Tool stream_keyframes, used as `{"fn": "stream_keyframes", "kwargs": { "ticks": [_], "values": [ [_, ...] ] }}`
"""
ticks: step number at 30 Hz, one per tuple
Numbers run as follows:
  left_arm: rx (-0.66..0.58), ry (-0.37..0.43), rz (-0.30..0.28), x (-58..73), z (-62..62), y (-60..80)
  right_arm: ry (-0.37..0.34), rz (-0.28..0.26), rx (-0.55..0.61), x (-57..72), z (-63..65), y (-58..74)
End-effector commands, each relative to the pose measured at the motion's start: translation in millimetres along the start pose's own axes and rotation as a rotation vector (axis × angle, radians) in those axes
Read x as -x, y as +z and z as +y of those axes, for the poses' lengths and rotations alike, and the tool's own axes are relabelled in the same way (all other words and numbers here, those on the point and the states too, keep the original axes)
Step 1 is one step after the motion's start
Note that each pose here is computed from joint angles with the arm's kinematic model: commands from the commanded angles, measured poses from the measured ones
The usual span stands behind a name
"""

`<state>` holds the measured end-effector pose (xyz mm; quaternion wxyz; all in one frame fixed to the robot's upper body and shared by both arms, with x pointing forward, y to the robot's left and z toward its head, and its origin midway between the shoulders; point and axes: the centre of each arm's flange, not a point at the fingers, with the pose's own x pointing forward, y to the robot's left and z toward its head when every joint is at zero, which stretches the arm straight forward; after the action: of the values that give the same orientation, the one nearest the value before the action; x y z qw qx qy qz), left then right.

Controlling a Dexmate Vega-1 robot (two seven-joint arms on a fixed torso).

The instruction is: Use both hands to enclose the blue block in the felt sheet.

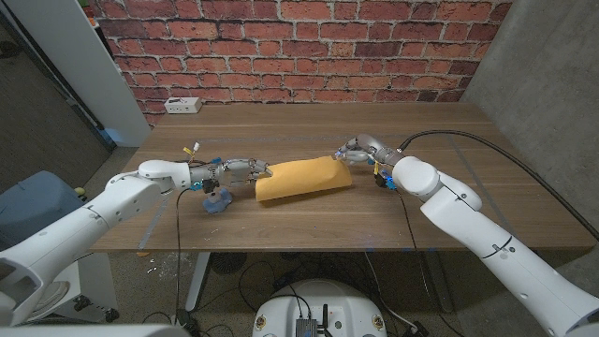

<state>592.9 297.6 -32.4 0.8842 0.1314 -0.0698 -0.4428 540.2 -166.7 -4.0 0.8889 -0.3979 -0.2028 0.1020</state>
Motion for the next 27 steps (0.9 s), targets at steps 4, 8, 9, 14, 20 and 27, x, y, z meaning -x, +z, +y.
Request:
{"fn": "stream_keyframes", "kwargs": {
  "ticks": [4, 8, 9, 14, 20, 27],
  "values": [
    [0.304, 0.075, -0.013, 0.2, -7.1, -12.4, -0.206, -0.083, -0.121, 14.1, 4.3, -14.3],
    [0.345, 0.093, -0.018, 0.5, -8.1, -14.7, -0.266, -0.092, -0.113, 18.7, 5.8, -16.8],
    [0.354, 0.1, -0.019, 0.8, -7.9, -15.5, -0.28, -0.095, -0.1, 20.0, 6.3, -16.4],
    [0.366, 0.103, -0.015, 1.0, -7.8, -17.0, -0.339, -0.099, 0.016, 25.9, 8.3, -10.4],
    [0.379, 0.122, -0.006, 0.4, -7.6, -17.4, -0.374, -0.083, 0.174, 29.5, 15.5, 0.2],
    [0.412, 0.137, -0.008, 1.5, -8.7, -18.3, -0.244, -0.156, 0.261, 28.4, 16.9, 15.0]
  ]
}}
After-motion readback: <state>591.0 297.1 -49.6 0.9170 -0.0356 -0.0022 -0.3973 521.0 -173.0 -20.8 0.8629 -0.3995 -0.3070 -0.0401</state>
